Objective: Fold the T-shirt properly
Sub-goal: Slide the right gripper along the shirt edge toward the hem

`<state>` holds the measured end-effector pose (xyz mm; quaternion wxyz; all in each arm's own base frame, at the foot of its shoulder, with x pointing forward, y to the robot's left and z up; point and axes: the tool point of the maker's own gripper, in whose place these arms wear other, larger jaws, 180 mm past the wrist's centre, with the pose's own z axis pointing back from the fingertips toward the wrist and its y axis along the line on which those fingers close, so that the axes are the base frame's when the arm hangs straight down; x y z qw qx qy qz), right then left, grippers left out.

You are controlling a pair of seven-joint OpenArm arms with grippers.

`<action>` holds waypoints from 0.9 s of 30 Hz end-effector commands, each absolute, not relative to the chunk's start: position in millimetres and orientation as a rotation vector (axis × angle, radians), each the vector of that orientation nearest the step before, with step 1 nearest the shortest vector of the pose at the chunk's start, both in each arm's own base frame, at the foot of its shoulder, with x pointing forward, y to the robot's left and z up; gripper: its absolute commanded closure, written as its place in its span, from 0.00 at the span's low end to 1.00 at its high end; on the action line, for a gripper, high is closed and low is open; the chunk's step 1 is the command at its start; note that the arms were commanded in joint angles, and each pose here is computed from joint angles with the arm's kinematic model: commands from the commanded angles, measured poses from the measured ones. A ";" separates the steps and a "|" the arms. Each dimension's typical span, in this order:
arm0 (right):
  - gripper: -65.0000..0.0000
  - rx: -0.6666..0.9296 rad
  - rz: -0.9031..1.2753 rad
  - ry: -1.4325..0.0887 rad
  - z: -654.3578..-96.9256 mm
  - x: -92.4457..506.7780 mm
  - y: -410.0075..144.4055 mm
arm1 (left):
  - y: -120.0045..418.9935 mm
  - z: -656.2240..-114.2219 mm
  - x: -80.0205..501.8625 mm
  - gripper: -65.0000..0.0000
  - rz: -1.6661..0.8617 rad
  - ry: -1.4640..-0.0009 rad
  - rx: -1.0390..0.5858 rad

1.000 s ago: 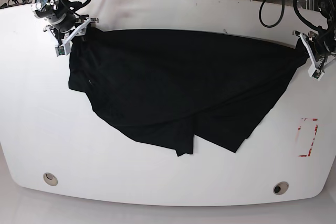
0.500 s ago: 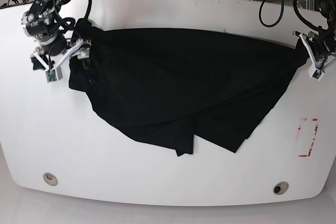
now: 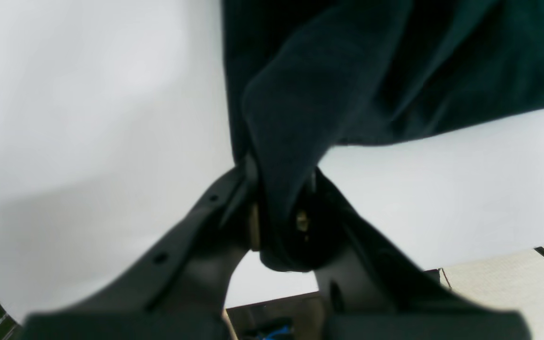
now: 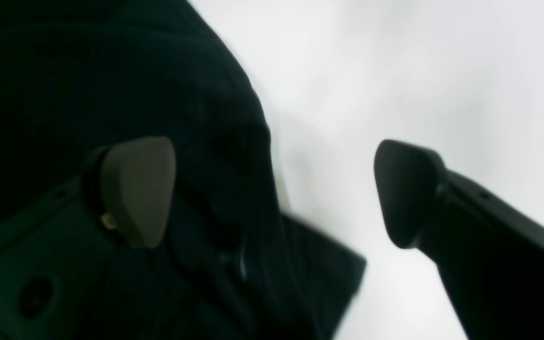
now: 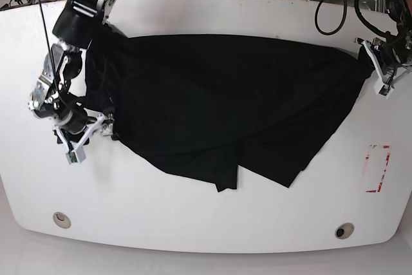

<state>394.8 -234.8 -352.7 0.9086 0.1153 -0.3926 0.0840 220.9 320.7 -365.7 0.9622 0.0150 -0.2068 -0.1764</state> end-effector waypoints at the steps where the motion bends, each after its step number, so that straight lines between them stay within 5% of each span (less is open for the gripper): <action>1: 0.09 0.266 0.180 -0.869 -340.3 417.9 -234.2 | 326.1 -353.4 229.8 1.00 -0.369 -0.453 0.055; 27: 0.12 0.462 0.136 -0.787 -399.4 425.7 -176.1 | 325.6 -343.2 245.3 1.00 -0.366 -0.501 0.059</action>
